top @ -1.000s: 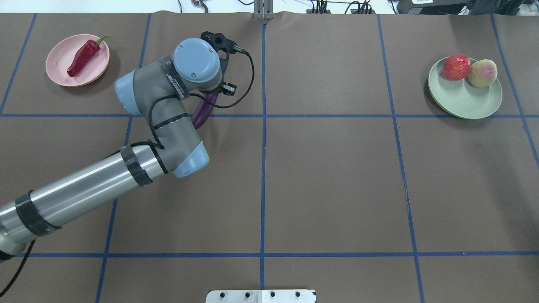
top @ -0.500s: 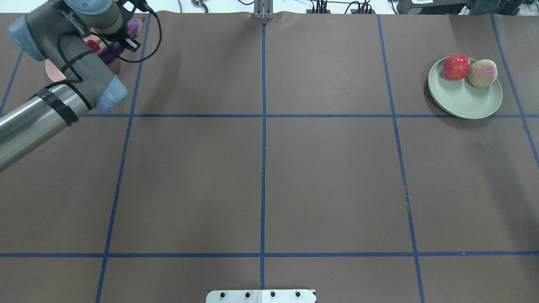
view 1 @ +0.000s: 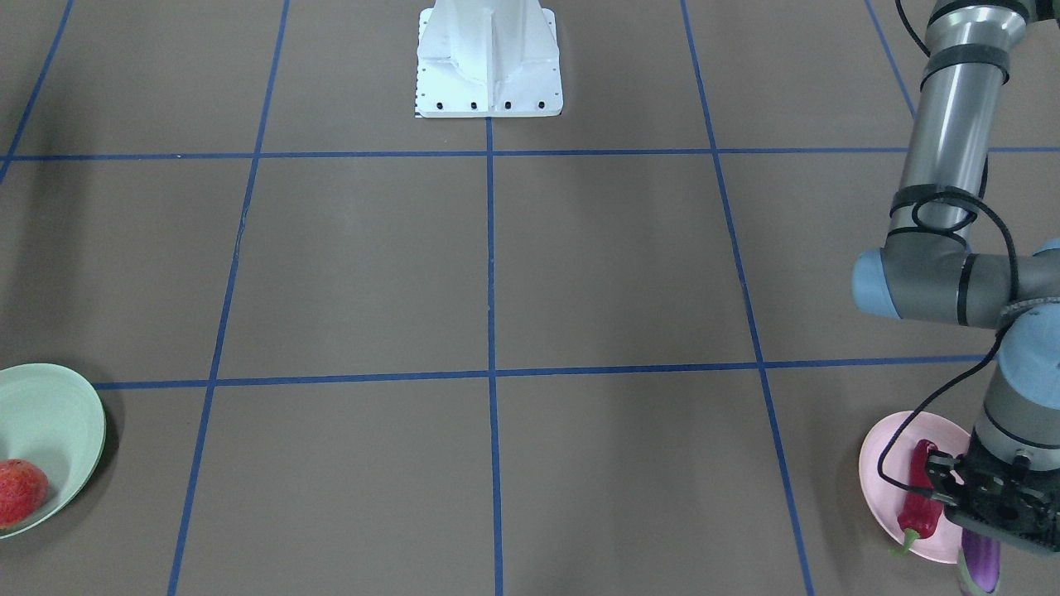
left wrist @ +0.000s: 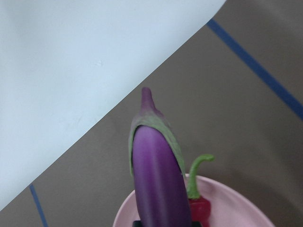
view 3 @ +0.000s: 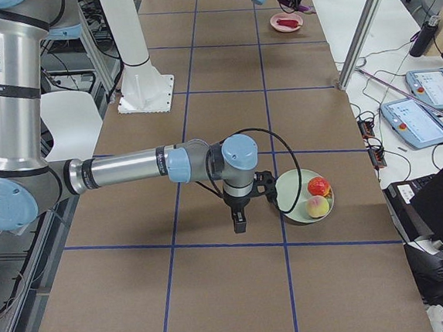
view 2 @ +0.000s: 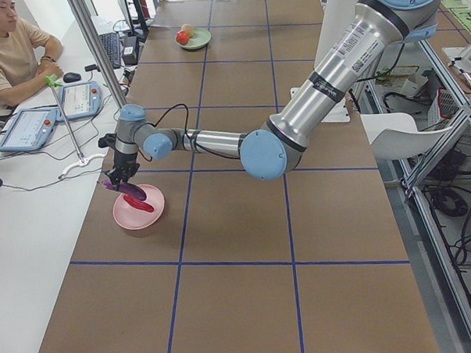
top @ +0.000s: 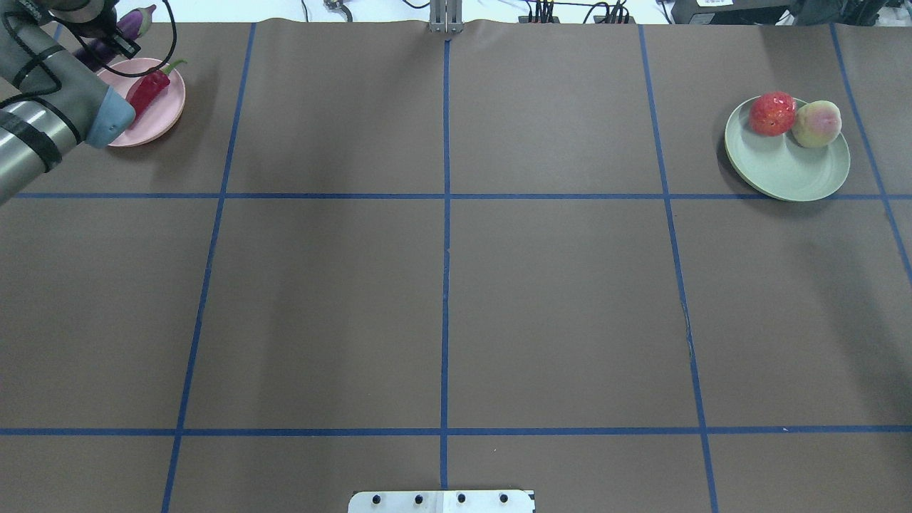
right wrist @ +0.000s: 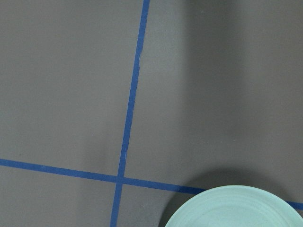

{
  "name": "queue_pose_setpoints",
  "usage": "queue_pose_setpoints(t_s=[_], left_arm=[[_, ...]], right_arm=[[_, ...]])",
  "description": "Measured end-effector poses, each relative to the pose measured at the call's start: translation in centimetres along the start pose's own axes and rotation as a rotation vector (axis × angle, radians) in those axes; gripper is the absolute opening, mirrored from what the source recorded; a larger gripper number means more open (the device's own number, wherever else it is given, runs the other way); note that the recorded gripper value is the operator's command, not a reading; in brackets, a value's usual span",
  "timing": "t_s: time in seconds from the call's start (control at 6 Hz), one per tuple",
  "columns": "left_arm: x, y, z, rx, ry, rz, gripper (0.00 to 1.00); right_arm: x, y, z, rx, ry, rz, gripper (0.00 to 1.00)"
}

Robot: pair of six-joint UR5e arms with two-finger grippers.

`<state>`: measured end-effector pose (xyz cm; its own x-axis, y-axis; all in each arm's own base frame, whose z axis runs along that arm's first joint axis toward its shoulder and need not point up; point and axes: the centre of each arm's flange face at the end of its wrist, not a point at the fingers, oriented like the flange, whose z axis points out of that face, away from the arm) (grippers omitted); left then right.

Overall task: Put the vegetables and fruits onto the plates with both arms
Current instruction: 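Carry the eggplant with the left gripper to the pink plate, then lower the eggplant beside the pepper, open and withdraw the left gripper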

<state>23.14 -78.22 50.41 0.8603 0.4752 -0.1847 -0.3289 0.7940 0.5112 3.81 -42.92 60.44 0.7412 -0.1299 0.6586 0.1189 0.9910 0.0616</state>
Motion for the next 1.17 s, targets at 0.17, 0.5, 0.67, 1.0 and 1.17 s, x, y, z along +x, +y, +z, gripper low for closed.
queue_pose_setpoints(t_s=[0.17,0.5,0.67,1.0,1.17], left_arm=[[0.1,0.8,1.2,-0.006,-0.005,0.002,0.83],[1.6,2.8,3.2,0.016,-0.002,0.026,1.0],[1.8,3.0,3.2,0.026,0.002,0.029,1.0],[1.3,1.1,-0.7,0.063,0.103,0.001,1.0],[-0.9,0.7,-4.0,0.074,0.207,-0.034,1.0]], right_arm=[[0.0,-0.1,-0.1,0.001,0.0,-0.001,1.0],[-0.1,-0.2,-0.1,0.003,-0.001,-0.004,1.0],[-0.2,-0.2,-0.1,0.004,-0.001,-0.005,1.0],[-0.3,-0.3,-0.2,0.007,0.0,-0.007,1.0],[-0.3,-0.4,-0.3,0.008,0.0,-0.009,1.0]])
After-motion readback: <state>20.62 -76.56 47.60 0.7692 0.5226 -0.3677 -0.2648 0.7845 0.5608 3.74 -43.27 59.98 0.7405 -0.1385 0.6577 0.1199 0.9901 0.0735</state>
